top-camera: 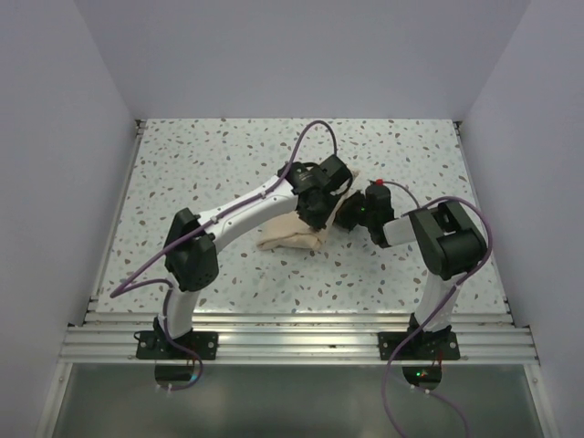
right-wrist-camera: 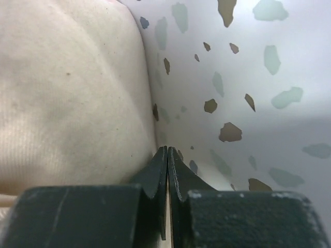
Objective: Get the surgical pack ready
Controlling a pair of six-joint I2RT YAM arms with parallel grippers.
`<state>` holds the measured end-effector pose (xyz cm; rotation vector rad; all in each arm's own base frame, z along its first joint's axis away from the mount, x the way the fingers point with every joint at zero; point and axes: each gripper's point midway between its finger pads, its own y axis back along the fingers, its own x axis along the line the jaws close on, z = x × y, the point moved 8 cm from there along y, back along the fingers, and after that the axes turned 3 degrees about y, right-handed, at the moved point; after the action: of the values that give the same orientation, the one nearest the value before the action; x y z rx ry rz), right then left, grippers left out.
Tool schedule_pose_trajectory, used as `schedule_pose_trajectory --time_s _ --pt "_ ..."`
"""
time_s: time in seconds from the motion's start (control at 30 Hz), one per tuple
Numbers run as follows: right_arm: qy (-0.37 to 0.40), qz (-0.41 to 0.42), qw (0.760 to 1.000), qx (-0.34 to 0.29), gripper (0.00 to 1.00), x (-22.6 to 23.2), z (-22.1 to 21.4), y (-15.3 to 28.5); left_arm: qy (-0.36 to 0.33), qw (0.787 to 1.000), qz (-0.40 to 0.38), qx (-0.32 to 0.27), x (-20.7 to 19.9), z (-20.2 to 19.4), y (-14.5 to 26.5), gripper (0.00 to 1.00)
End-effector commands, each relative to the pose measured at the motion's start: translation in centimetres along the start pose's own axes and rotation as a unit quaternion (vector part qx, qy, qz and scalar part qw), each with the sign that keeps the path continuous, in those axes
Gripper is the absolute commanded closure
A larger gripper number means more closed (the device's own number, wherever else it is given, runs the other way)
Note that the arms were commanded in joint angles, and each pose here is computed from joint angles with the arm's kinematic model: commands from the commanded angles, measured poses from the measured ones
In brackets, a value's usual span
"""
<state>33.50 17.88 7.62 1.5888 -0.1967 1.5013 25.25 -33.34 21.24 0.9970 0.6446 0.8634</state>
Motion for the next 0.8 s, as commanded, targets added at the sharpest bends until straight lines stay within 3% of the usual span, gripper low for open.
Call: schedule_pose_trajectory --time_s 0.0,0.33,0.47,0.77 --pt "0.009 0.112 0.994 -0.017 1.0 4.2 0.9 0.3 -0.007 0.997 -0.07 -0.03 -1.9 0.6 2.7 1.0" --pt "0.021 -0.028 0.999 0.015 1.0 0.9 0.7 0.3 -0.016 0.996 -0.08 -0.026 -2.5 -3.9 -2.1 1.0" --pt "-0.007 -0.028 1.0 -0.005 1.0 -1.2 1.1 1.6 -0.007 0.994 -0.099 -0.053 -2.8 -4.2 -2.1 1.0" --pt "0.023 -0.144 0.988 -0.058 1.0 -2.5 3.5 6.7 -0.021 0.996 -0.09 -0.019 -3.0 -6.4 -4.5 1.0"
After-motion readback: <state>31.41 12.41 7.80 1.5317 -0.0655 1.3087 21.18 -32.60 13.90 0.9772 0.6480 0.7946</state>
